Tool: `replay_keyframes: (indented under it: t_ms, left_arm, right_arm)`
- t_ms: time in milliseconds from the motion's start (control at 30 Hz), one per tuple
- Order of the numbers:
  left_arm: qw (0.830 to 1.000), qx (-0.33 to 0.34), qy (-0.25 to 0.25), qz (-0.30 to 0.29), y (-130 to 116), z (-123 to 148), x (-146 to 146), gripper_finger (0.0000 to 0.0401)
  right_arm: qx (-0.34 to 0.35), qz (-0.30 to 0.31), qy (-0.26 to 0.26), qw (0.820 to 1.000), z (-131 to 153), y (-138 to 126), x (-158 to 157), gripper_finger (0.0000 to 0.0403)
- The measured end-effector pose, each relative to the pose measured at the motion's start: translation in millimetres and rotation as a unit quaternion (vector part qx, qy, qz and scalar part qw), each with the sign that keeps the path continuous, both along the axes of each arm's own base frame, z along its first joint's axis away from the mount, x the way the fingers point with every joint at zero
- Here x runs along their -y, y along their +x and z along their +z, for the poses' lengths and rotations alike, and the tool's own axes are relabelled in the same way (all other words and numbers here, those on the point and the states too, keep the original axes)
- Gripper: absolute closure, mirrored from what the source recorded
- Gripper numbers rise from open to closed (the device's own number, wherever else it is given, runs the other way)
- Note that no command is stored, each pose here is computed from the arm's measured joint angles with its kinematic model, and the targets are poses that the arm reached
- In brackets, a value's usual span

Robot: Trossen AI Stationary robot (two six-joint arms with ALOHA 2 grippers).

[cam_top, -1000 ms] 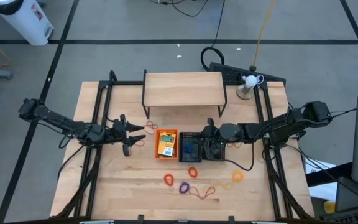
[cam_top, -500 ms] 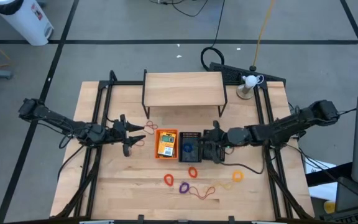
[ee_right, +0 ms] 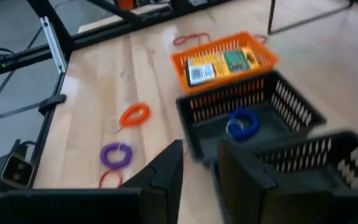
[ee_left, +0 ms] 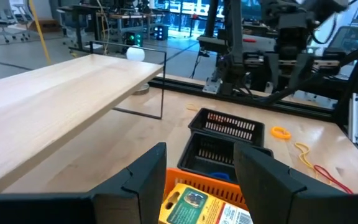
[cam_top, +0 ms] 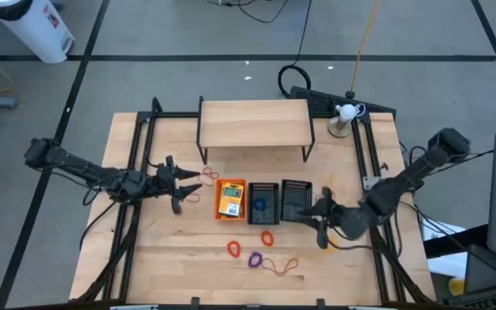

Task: Pick & Place Office Desk Supplies
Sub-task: Put the yellow spring keychain into the left black bin

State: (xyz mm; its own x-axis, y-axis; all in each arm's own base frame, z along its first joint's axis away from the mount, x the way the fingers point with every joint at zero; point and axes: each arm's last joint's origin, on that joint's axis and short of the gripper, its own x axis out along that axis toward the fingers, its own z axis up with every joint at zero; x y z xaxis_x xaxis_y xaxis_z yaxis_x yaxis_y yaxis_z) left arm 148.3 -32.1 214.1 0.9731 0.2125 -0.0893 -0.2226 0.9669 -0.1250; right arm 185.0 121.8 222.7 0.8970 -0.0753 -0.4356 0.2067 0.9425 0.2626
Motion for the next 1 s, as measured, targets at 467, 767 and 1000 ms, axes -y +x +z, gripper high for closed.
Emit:
replay_keyframes:
  t_ms: [467, 767, 1000]
  left_arm:
    - [0.999, 0.022, 0.000, -0.042, 2.5, 4.9, -3.5, 0.0213]
    - [0.999, 0.023, -0.009, -0.044, 2.5, 4.8, -3.5, 0.0213]
    - [0.998, 0.041, -0.010, -0.044, 2.7, 8.4, -3.4, 0.0213]
  right_arm:
    - [-0.014, 0.012, 0.046, 0.999, -16.7, -53.4, -46.7, 0.0314]
    - [-0.055, 0.003, 0.137, 0.989, -40.3, -70.3, -71.3, 0.0314]
    - [-0.150, -0.056, 0.229, 0.960, -58.3, -68.3, -71.5, 0.0314]
